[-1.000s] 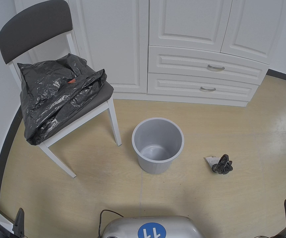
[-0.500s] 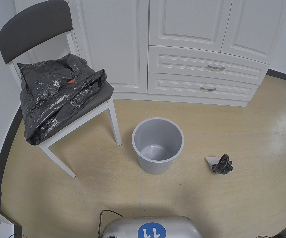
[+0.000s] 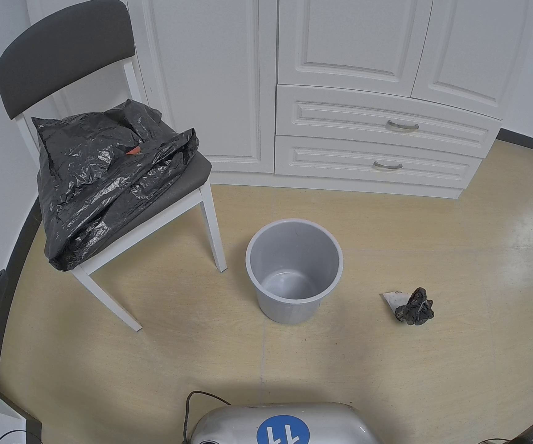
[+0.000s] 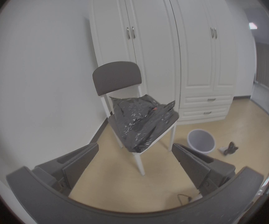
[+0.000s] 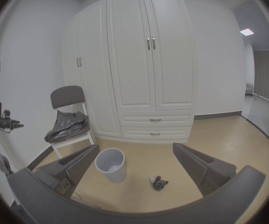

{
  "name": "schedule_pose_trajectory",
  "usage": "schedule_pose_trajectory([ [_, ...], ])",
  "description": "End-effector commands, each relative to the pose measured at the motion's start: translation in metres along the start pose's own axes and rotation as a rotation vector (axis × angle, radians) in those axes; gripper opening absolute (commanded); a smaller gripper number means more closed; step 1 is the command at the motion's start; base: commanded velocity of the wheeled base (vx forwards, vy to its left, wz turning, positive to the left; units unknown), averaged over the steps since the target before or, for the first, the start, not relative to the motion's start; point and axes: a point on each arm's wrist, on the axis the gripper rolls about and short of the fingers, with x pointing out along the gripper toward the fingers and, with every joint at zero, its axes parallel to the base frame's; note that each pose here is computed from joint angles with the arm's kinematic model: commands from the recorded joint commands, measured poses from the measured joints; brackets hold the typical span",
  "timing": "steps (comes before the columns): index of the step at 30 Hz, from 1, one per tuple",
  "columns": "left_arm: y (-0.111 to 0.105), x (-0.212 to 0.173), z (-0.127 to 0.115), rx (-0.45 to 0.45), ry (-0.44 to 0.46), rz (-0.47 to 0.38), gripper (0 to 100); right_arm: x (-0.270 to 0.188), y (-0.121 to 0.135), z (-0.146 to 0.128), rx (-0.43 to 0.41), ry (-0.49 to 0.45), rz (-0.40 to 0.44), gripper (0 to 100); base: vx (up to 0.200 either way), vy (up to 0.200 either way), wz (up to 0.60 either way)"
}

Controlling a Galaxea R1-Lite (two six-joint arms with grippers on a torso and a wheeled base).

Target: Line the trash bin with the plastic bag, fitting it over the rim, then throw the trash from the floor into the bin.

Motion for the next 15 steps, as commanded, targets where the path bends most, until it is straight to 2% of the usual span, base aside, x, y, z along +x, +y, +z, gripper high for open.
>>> schedule_pose_trajectory([
  [1, -0.001, 0.043, 0.015, 0.106, 0.125, 0.063, 100, 0.044, -0.005, 0.003, 0.075, 0.054, 0.006, 100, 0.000, 0.000, 0.00],
  [6, -0.002, 0.056, 0.019, 0.171, 0.148, 0.070, 100, 0.045, -0.004, -0.001, 0.081, 0.072, 0.006, 100, 0.000, 0.000, 0.00],
  [10, -0.006, 0.085, 0.022, 0.226, 0.169, 0.058, 100, 0.052, -0.003, -0.003, 0.078, 0.085, -0.008, 100, 0.000, 0.000, 0.00],
  [15, -0.017, 0.116, 0.021, 0.339, 0.200, 0.014, 100, 0.051, 0.001, 0.000, 0.070, 0.073, -0.037, 100, 0.000, 0.000, 0.00],
])
